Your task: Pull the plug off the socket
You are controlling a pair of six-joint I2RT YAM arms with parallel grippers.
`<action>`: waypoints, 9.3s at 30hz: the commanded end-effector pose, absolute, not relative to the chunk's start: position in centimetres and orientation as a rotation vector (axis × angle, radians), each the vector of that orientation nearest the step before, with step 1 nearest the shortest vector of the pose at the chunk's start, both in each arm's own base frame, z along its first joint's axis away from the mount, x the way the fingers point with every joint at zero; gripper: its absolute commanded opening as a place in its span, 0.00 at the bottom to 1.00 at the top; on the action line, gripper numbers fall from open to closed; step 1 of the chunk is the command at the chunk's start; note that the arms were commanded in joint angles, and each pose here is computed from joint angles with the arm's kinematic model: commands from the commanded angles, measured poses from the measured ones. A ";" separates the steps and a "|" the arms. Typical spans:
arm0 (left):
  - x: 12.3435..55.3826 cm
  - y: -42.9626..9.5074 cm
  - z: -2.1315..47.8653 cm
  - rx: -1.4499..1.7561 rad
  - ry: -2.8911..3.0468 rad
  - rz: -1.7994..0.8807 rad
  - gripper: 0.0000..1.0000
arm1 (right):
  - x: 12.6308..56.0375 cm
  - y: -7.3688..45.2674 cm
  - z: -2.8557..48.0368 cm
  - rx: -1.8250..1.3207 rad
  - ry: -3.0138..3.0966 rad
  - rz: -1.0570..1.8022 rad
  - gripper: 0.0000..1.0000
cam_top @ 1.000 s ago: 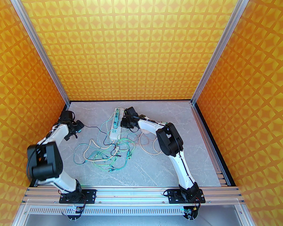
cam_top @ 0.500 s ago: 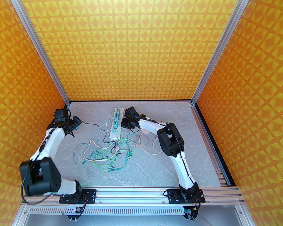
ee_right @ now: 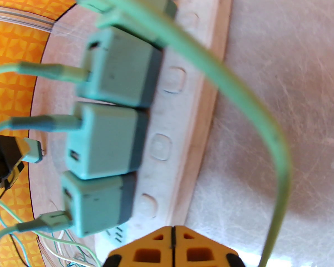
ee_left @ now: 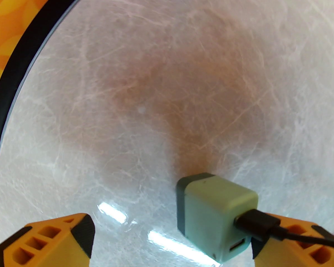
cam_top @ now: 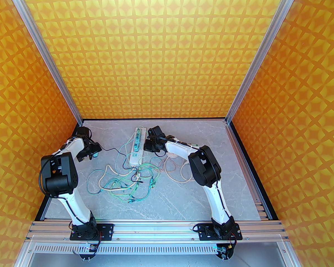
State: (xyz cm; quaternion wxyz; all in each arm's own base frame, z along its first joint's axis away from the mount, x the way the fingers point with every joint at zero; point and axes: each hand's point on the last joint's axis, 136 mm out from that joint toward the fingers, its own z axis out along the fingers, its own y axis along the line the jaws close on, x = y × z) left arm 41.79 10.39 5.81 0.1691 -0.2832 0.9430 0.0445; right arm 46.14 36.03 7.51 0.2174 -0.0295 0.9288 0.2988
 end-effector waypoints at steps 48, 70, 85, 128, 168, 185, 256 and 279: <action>40.5 -16.8 15.8 0.316 2.400 -0.389 0.27 | 45.5 35.8 9.7 -0.097 2.520 0.887 0.07; 43.1 -17.1 10.6 0.339 2.474 -0.290 0.36 | 45.3 35.9 9.5 -0.102 2.524 0.894 0.07; 45.9 -18.7 9.4 0.337 2.477 -0.271 0.42 | 45.4 35.8 9.0 -0.102 2.534 0.891 0.07; 46.2 -19.5 6.9 0.289 2.509 -0.229 0.29 | 49.7 40.0 6.7 0.089 2.504 1.225 0.00; 44.8 -18.7 13.1 0.268 2.507 -0.159 0.22 | 48.5 36.2 2.0 0.059 2.649 0.873 0.00; 40.7 -14.3 14.2 0.215 2.556 -0.043 0.22 | 48.8 36.6 5.8 -0.002 2.566 0.918 0.01; 33.2 14.5 5.5 -1.260 2.423 0.156 0.32 | 41.8 33.5 23.5 -0.211 2.196 1.035 0.98; 30.9 11.1 6.6 -1.250 2.589 -0.001 0.89 | 41.9 33.5 23.5 -0.189 2.202 1.043 0.98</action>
